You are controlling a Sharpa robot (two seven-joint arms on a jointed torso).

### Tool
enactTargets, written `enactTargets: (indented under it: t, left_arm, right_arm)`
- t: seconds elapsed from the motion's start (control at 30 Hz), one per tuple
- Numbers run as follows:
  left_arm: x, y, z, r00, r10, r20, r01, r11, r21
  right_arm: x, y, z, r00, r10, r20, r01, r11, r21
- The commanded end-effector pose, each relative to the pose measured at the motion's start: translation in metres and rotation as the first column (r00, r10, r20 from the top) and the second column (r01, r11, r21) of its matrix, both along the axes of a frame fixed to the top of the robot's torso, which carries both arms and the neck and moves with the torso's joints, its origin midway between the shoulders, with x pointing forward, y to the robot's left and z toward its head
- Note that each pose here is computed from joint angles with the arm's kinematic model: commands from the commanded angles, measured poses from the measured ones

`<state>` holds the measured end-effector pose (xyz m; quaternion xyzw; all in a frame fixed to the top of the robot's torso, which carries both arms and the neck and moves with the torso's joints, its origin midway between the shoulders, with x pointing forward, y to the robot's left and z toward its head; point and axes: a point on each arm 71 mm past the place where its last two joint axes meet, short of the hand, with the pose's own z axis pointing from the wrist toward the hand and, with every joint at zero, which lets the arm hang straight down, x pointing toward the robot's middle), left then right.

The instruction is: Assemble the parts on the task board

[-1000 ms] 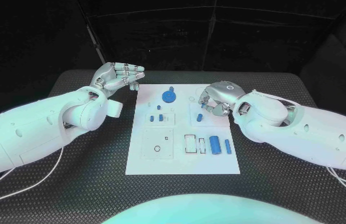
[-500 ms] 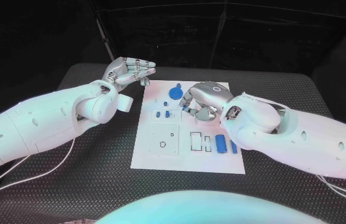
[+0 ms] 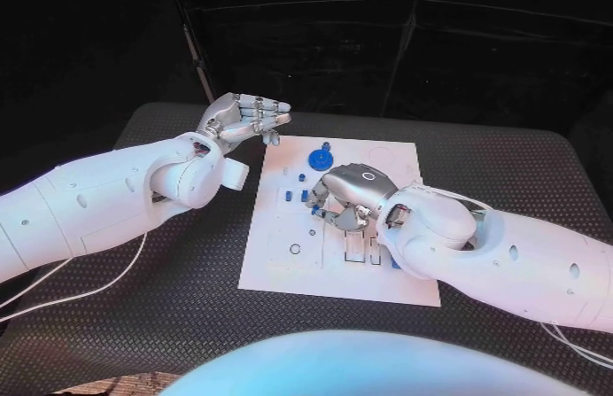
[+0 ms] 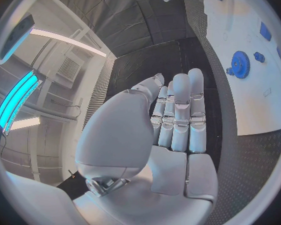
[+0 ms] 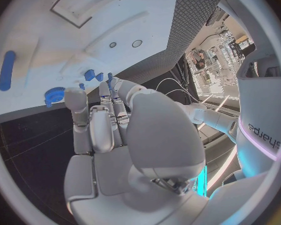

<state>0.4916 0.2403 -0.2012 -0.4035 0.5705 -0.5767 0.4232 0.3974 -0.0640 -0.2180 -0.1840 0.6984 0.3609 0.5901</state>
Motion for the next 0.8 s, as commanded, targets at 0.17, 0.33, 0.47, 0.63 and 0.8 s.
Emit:
enactTargets:
  t: [0.17, 0.33, 0.47, 0.63, 0.8]
  left_arm:
    - [0.0004, -0.005, 0.0016, 1.0, -0.017, 0.006, 0.017, 1.0, -0.021]
    - [0.0008, -0.006, 0.0013, 1.0, -0.02, 0.005, 0.02, 1.0, -0.022]
    - [0.001, -0.007, 0.0012, 1.0, -0.021, 0.005, 0.022, 1.0, -0.023]
    - [0.001, -0.007, 0.0011, 1.0, -0.022, 0.005, 0.022, 0.999, -0.023]
    - [0.0011, -0.007, 0.0011, 1.0, -0.023, 0.005, 0.023, 0.999, -0.023]
  right_arm:
    - [-0.003, 0.006, -0.01, 0.999, 0.03, -0.034, -0.031, 0.999, -0.024]
    - [-0.005, 0.007, -0.016, 0.998, 0.04, -0.051, -0.042, 0.998, -0.042]
    - [-0.006, 0.008, -0.02, 0.997, 0.047, -0.06, -0.051, 0.997, -0.051]
    - [-0.006, 0.008, -0.022, 0.997, 0.048, -0.067, -0.052, 0.997, -0.059]
    - [-0.005, 0.008, -0.024, 0.997, 0.045, -0.067, -0.049, 0.996, -0.068]
